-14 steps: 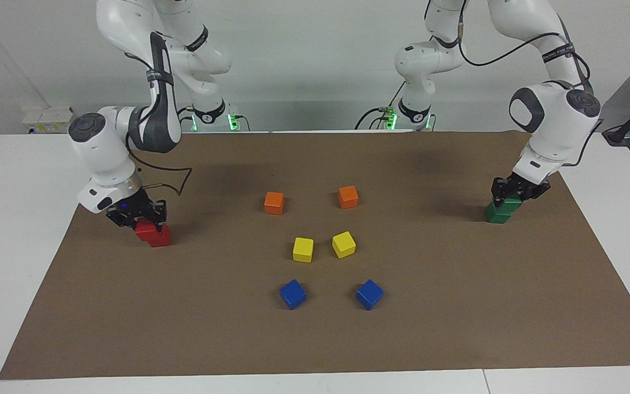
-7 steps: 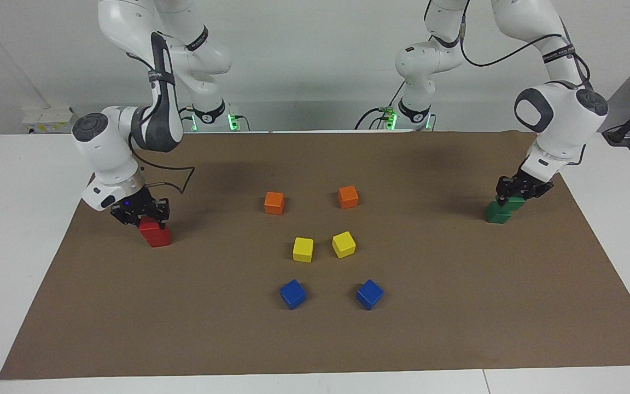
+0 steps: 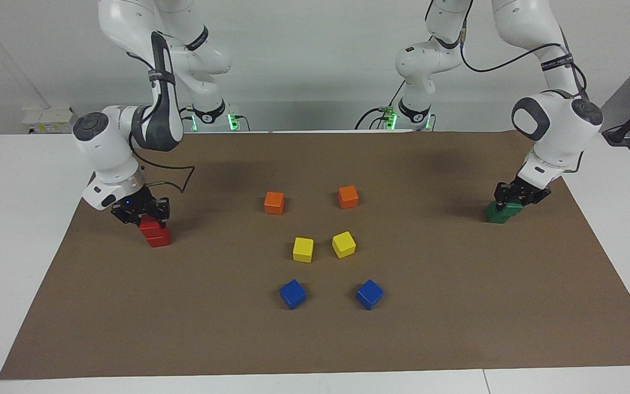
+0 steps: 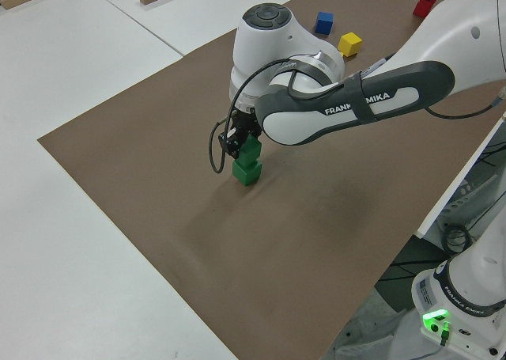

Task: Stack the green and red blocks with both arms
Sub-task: 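Stack green on green with the left gripper while the right gripper stacks red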

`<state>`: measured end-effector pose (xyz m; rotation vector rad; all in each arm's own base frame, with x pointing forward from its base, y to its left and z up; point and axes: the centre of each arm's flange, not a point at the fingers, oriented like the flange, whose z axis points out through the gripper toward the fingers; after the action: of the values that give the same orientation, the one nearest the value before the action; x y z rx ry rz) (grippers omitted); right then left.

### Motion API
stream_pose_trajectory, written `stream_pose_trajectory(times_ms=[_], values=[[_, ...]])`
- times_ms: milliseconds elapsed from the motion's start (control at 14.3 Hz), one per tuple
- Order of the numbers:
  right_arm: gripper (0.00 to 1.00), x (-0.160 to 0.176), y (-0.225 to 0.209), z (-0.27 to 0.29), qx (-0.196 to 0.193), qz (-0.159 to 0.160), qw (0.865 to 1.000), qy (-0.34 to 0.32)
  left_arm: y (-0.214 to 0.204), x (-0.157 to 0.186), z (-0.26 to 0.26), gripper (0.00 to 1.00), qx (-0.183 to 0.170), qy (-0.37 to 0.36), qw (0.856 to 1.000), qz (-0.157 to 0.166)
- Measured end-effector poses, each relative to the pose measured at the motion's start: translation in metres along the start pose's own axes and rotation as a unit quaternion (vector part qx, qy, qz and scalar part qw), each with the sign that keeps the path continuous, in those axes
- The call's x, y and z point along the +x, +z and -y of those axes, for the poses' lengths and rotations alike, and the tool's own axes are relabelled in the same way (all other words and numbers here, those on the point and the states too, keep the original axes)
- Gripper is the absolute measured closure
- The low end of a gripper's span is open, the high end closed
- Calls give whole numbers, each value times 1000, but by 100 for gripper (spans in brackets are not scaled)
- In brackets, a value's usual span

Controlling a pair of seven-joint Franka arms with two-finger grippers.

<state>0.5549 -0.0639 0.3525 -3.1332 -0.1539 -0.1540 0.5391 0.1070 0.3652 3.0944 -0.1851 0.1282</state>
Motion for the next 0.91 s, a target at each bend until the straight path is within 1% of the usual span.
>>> stream_pose_trajectory(times_ms=[210, 420, 910], values=[[45, 0, 0, 0, 0, -1, 1000, 0, 2, -1, 1, 45, 0, 0, 1000, 1], [45, 3, -2, -1, -4, -15, 1000, -7, 5, -2, 1, 45, -1, -1, 1000, 4], [45, 1, -1, -6, -4, -15, 1000, -11, 7, -3, 0, 45, -2, 5, 1000, 7]])
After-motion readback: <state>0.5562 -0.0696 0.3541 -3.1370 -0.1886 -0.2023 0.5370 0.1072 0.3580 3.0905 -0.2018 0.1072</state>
